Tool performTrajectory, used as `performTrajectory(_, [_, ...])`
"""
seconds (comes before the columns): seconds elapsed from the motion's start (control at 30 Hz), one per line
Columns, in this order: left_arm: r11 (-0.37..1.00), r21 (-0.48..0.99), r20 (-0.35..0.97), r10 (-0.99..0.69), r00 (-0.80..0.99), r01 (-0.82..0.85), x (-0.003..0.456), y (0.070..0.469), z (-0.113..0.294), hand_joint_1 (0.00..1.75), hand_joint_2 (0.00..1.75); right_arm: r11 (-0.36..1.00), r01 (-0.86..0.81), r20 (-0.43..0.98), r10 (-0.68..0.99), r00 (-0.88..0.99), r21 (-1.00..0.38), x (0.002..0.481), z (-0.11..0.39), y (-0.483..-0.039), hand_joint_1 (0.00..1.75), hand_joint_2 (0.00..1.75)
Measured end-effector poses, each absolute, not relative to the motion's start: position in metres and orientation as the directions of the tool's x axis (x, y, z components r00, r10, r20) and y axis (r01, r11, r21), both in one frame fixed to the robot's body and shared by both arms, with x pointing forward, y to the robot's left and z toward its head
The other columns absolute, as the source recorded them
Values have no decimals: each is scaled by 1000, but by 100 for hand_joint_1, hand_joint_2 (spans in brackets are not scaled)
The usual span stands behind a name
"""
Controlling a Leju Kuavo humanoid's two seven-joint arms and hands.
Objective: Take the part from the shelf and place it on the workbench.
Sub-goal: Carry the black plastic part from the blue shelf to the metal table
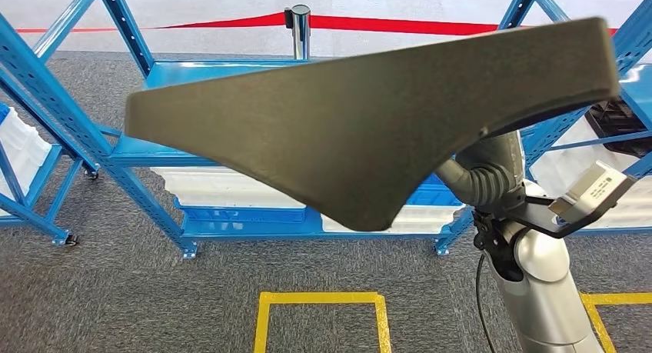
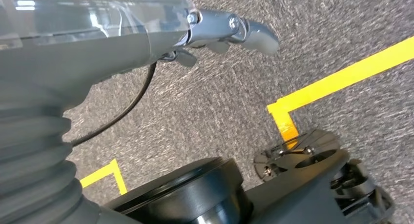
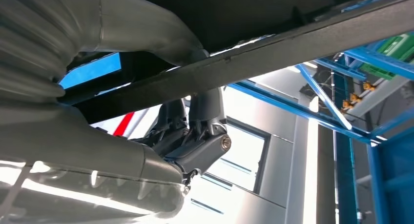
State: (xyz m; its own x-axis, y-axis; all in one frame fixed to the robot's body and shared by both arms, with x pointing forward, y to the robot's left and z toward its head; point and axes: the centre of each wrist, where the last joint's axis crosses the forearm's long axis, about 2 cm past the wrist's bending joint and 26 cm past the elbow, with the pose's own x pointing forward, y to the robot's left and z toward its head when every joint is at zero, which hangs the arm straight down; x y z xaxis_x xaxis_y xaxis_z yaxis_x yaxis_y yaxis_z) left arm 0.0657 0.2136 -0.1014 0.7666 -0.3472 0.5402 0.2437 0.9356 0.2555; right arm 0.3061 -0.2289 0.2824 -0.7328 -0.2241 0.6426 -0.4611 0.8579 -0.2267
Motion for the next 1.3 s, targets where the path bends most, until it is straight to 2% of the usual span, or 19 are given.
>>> performTrajectory(1.3, [930, 269, 548, -360, 755, 249, 70, 217, -101, 0, 175, 878, -439, 631, -233, -740, -191, 294, 274, -237, 175, 175])
